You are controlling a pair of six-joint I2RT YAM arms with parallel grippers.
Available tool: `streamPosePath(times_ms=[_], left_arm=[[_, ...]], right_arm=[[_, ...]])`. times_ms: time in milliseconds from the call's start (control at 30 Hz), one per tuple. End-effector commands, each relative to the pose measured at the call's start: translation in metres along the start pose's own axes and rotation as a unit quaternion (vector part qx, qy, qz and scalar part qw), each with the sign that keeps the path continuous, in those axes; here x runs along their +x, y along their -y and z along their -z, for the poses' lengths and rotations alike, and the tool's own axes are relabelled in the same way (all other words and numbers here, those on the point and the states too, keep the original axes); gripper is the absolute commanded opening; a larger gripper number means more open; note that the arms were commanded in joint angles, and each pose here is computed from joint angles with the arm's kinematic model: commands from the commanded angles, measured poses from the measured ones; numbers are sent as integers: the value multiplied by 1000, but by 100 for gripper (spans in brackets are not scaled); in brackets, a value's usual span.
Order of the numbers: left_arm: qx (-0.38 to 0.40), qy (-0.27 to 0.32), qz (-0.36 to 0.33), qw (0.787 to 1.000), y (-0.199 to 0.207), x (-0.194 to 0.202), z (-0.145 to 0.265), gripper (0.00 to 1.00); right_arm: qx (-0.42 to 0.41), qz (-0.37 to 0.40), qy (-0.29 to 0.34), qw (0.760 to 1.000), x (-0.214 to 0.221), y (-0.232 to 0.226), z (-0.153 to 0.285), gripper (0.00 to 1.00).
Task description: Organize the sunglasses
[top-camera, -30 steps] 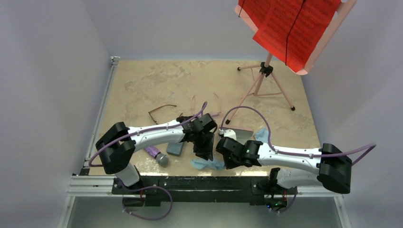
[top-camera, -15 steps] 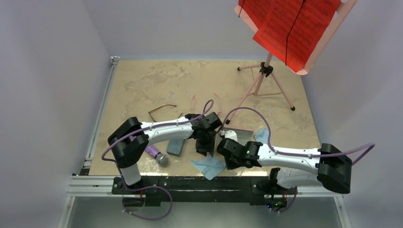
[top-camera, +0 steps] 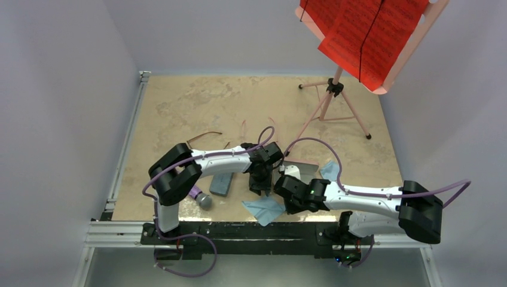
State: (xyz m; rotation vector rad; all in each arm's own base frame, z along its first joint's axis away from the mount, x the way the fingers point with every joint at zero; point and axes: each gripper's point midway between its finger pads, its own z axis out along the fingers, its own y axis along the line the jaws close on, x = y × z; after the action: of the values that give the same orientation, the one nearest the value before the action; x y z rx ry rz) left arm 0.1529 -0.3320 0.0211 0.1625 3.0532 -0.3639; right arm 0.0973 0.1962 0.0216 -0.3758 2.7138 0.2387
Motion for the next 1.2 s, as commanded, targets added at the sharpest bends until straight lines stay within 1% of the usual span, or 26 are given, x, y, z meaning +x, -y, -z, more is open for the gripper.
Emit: streamPosePath(times_ms=[0,67,167,433,867,1033,1133,1167], left_arm=[[5,1,-15,1000,10,-2,-4,36],[5,-2,-16,1000,11,-1,-8,35],[-1,-2,-14,1000,12,0,-12,31],[-16,2,-11,1000,13,0,-21,29],[-28,0,-18,999,16,5,-27,15],[-23,0,-24,999,21,7,-26,14],[-23,-3,-27,999,21,9,-27,11],[-22,-3,-28,999,22,10,-27,9]], right_arm=[[-17,-6,29,999,-13,-8,3,0],[-19,-7,29,999,-13,-9,3,0],[-22,-5,28,999,-13,-10,3,0],[-32,-2,30,999,-15,-15,3,0],[-34,-2,31,999,-15,-16,3,0],[-36,-4,34,999,-17,-17,5,0],[-36,-4,35,999,-17,-17,5,0],[-37,-4,35,999,-17,-17,6,0]])
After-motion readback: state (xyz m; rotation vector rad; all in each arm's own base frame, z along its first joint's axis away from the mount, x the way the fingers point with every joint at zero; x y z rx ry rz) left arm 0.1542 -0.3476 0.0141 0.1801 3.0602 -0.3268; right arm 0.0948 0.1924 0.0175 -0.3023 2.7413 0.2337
